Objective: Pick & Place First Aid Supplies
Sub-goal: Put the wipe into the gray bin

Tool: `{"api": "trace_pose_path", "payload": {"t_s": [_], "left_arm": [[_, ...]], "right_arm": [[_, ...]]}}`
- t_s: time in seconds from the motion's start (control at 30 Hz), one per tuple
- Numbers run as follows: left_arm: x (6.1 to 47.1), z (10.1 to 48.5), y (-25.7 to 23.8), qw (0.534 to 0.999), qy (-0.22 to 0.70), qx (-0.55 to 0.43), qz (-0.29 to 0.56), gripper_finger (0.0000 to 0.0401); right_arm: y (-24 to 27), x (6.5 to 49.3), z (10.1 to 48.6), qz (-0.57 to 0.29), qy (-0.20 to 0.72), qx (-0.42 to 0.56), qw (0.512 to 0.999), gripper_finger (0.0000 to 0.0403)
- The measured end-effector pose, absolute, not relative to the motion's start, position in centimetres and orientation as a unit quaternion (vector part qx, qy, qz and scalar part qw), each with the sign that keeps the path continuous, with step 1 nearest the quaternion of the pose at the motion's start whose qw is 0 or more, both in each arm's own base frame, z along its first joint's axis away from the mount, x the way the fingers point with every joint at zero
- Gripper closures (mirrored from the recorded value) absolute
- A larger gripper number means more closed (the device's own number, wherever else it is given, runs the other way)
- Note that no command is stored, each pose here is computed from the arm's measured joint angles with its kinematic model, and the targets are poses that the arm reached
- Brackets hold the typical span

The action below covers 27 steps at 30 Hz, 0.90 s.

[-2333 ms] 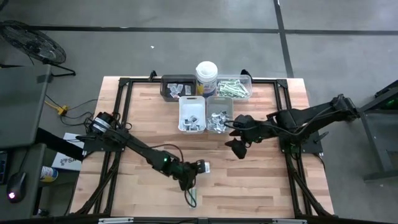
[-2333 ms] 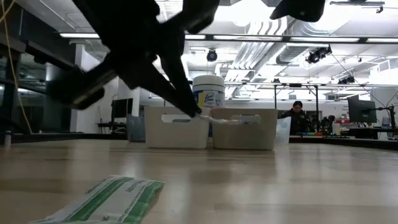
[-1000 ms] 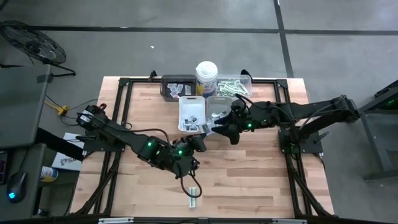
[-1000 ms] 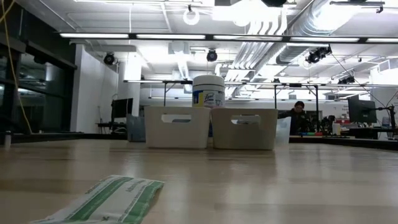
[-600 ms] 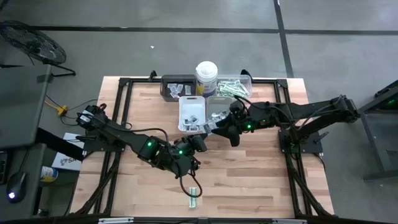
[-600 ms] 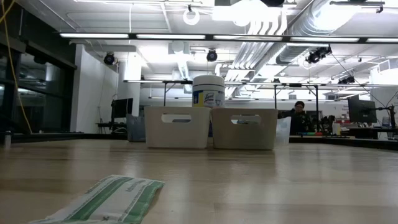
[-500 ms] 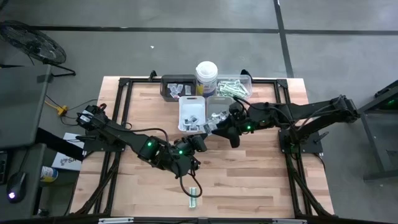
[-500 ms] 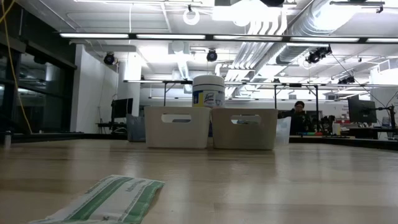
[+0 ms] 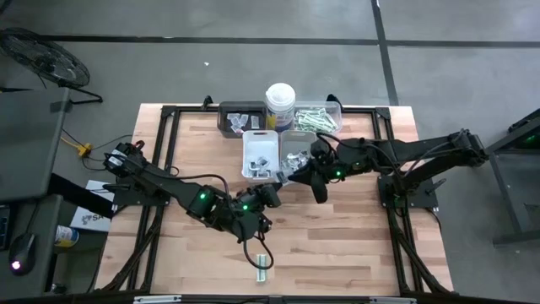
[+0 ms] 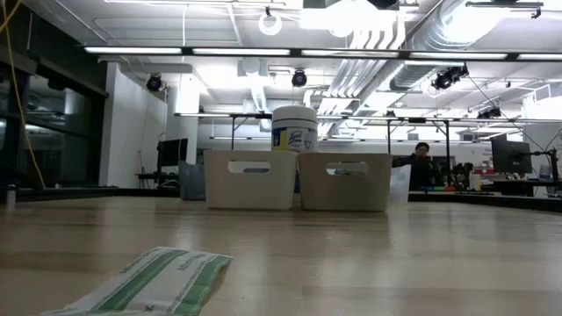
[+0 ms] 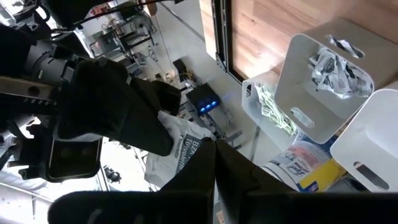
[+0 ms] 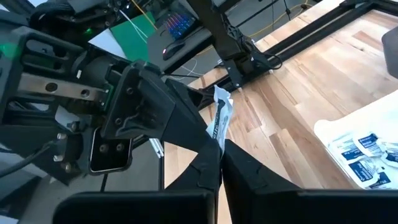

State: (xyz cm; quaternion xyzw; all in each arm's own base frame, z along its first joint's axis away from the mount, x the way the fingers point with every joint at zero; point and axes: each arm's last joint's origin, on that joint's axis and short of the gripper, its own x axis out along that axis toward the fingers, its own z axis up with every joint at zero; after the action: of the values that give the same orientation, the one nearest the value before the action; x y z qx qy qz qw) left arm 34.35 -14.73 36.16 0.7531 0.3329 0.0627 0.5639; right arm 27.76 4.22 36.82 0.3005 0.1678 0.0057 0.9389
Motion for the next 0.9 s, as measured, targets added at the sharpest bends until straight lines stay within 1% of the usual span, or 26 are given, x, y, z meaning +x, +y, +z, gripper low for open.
{"api": "trace_pose_path", "payload": {"t_s": [0.17,0.23,0.37,0.43,0.47,0.6,0.73,0.8,0.9], "left_arm": [[34.3,36.1,-14.7,0.576,0.331,0.745,0.061,0.0385],[34.2,35.9,-14.7,0.58,0.337,0.739,0.059,0.0372],[33.7,35.2,-14.4,0.571,0.367,0.732,0.061,0.0342],[33.3,35.1,-14.2,0.582,0.376,0.718,0.065,0.0328],[33.0,35.1,-14.0,0.593,0.38,0.707,0.068,0.032],[31.4,36.0,-13.2,0.661,0.385,0.637,0.089,0.0298],[29.5,36.8,-11.6,0.722,0.402,0.557,0.087,0.0294],[28.6,37.0,-10.7,0.744,0.416,0.514,0.098,0.0296],[27.3,36.5,-9.5,0.757,0.443,0.47,0.096,0.0299]], "right_arm": [[4.1,27.7,36.8,0.008,0.171,0.292,0.941,0.04],[4.1,27.6,36.9,0.008,0.17,0.291,0.941,0.0401],[3.6,26.8,37.3,-0.012,0.169,0.286,0.943,0.0401],[3.1,26.3,37.2,-0.028,0.176,0.283,0.942,0.0402],[2.8,26.2,37.2,-0.036,0.181,0.283,0.941,0.0402],[1.6,25.9,36.5,-0.07,0.211,0.281,0.933,0.0402],[0.2,25.8,35.3,-0.112,0.258,0.271,0.921,0.0402],[-0.5,25.6,34.7,-0.144,0.283,0.265,0.91,0.0402],[-1.6,25.1,33.9,-0.186,0.319,0.257,0.893,0.0402]]}}
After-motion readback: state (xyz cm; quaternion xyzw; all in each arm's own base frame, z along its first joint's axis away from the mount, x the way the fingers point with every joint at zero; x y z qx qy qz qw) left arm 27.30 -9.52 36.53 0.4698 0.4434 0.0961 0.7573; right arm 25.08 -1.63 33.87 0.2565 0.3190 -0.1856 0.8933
